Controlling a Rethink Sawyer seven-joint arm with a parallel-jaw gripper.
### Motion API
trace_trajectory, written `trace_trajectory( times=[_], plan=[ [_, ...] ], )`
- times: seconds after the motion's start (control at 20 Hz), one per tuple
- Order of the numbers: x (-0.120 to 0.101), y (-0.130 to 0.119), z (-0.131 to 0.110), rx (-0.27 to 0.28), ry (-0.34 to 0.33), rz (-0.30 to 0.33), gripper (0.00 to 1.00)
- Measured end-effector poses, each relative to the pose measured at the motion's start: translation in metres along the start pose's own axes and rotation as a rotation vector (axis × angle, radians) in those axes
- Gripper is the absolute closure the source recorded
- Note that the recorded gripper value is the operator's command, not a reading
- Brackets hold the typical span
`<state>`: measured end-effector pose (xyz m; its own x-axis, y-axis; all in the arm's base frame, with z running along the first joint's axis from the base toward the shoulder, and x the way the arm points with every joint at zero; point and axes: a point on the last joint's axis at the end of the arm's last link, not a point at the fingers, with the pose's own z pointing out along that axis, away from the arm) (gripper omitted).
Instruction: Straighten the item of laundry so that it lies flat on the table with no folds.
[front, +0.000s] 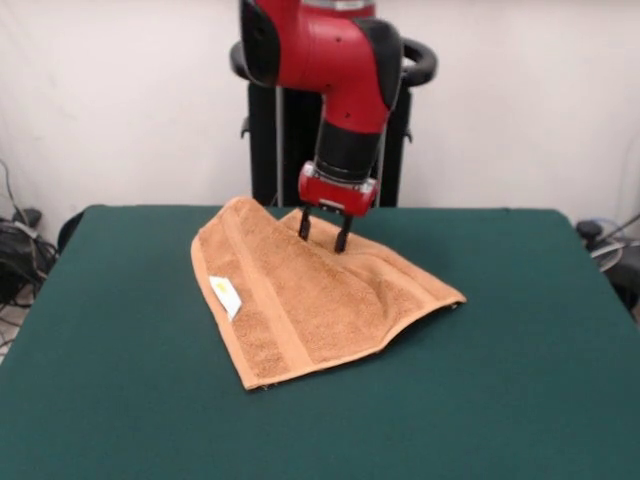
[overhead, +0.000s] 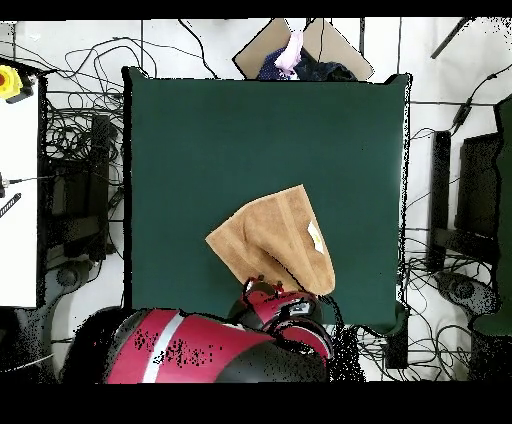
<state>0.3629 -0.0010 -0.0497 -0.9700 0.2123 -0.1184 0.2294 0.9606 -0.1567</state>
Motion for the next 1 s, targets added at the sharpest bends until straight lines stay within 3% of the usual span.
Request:
trace_trajectory(
  times=[0.35, 0.4, 0.6, 1.0],
  plan=[
    [-0.003, -0.014, 0.002, -0.047, 0.002, -0.012, 0.0],
    [-0.004, -0.015, 0.003, -0.055, 0.002, -0.013, 1.0],
    [-0.009, -0.014, 0.005, -0.086, 0.014, 0.014, 1.0],
    [-0.019, 0.001, 0.003, -0.072, 0.091, 0.089, 1.0]
  ],
)
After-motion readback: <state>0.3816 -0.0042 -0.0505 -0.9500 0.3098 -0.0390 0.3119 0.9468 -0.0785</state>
